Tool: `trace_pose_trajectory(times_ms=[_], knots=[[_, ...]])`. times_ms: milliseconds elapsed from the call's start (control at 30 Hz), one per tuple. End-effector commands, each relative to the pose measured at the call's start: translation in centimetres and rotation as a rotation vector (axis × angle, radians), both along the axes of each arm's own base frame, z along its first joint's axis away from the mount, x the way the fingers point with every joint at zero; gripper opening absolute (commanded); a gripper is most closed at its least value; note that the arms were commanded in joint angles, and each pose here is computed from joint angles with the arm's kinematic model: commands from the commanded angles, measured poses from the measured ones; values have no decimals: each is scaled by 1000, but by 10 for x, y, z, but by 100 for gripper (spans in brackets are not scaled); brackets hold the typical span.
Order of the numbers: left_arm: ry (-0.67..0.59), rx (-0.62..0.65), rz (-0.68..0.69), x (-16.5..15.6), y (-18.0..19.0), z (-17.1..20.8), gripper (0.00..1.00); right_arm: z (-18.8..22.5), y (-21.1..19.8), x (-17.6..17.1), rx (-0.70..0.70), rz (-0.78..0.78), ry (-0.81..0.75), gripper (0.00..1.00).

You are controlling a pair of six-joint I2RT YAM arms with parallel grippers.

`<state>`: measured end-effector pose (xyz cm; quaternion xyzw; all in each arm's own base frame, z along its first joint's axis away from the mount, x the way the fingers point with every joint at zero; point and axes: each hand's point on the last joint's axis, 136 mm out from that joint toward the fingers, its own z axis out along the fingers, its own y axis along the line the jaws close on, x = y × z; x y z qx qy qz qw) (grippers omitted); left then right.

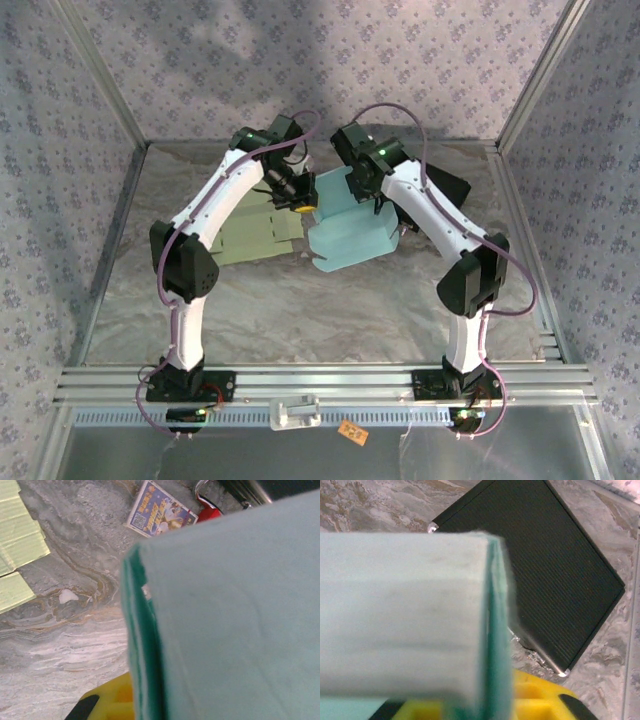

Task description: Fold the paper box

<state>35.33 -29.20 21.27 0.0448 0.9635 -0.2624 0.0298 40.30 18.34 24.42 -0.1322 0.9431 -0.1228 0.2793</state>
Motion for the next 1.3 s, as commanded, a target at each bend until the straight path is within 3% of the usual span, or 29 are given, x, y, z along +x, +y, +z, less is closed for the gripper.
trace_pose_trajectory(times_ms=[0,233,367,867,1267], knots=[[-21,-33,-15,-3,-5,15,0,7,0,-6,28,3,3,0],[-69,4,5,3,1,5,0,-8,5,-16,49,-42,26,0],[-108,-7,18,7,2,-9,7,-24,12,-28,100,-59,51,0],[-33,76,53,-25,27,-128,2,-113,31,-66,159,-113,166,0],[-60,44,114,-22,33,-160,12,-135,29,-73,147,-120,226,0]])
